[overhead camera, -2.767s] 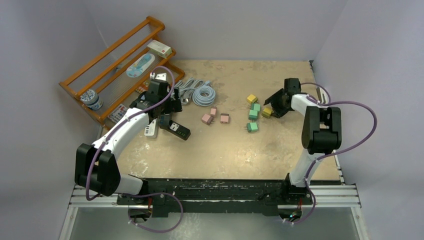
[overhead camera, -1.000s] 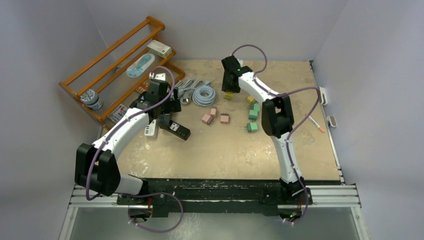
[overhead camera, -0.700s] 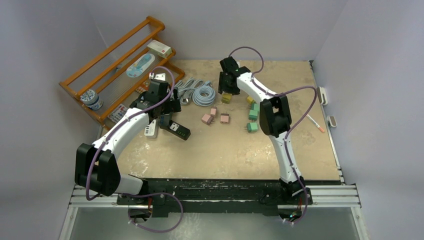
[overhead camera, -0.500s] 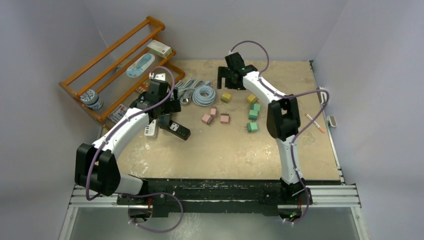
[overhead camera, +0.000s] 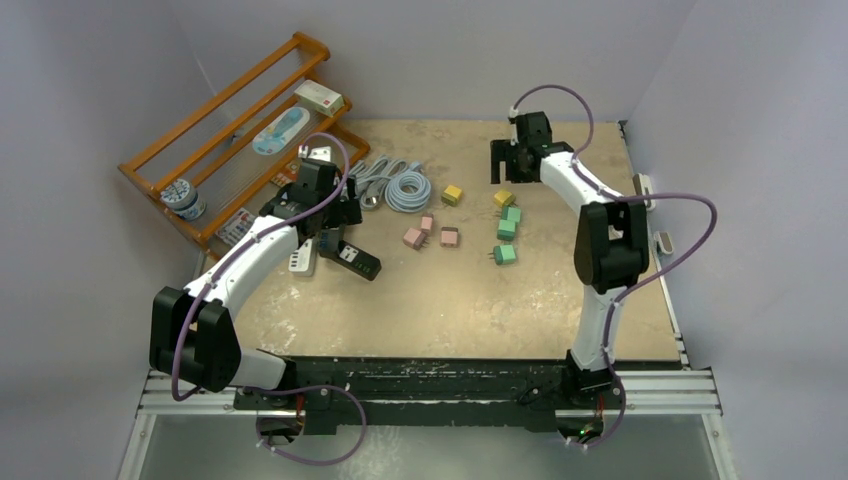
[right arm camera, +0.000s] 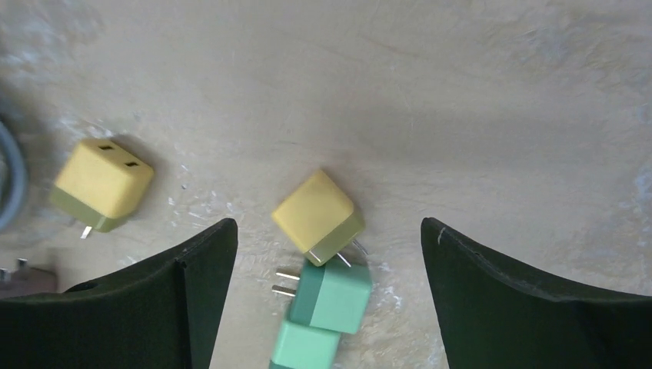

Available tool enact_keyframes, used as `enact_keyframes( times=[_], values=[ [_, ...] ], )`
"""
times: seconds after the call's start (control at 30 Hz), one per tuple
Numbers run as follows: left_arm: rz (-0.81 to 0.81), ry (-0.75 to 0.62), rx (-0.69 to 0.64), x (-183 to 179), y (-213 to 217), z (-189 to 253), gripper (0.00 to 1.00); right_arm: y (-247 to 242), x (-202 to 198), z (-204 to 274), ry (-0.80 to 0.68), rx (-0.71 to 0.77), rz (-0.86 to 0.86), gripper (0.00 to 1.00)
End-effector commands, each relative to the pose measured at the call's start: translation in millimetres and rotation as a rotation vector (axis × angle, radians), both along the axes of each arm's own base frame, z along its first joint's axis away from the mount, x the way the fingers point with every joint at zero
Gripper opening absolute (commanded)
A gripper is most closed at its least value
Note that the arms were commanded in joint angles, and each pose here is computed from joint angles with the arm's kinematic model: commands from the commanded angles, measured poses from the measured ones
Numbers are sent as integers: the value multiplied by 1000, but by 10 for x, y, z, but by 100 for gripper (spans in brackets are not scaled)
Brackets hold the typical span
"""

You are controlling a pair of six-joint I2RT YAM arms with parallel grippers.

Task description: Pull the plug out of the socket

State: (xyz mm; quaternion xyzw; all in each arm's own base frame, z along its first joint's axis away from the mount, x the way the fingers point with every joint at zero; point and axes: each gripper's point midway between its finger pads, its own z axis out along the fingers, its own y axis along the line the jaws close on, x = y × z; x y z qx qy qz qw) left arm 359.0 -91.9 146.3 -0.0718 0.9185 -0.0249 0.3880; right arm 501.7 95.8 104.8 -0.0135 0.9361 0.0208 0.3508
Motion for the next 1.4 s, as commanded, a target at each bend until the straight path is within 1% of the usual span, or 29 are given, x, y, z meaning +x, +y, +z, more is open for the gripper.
enact_keyframes(
  times=[0.0, 0.17, 0.37, 0.43, 0.53, 0.67, 0.73, 0.83, 1.03, 1.17, 1.27, 1.37],
  values=[
    [-7, -28, -1, 57, 4, 66, 100, 103, 13, -140, 15, -64, 106, 88],
    [-4, -24, 7, 50, 16, 47, 100, 150, 60, -292, 31, -67, 150, 84],
    [-3, -22, 10, 59, 20, 36, 100, 60, 79, -504, 70, -123, 134, 77],
    [-3, -19, 11, 59, 17, 27, 100, 44, 74, -550, 76, -131, 130, 71],
    [-3, -16, 12, 59, 17, 18, 100, 21, 72, -585, 79, -139, 119, 56],
    [-3, -13, 13, 62, 16, 7, 100, -31, 114, -561, 66, -158, 82, 49],
    [-3, -15, 10, 65, 14, 14, 100, -18, 173, -503, 41, -160, 81, 48],
    [-4, -13, 9, 65, 7, 8, 100, 131, 250, -409, 4, -118, 92, 46],
    [-2, -13, 6, 68, 6, 5, 100, 631, 328, -226, -52, -26, 111, 46],
    [0, -11, 6, 66, 7, 2, 100, 921, 304, -204, -52, 50, 123, 46],
    [1, -11, 6, 68, 9, 3, 100, 994, 275, -227, -39, 79, 114, 48],
    [-1, -11, 4, 68, 4, 1, 100, 972, 267, -247, -35, 74, 100, 52]
  ],
)
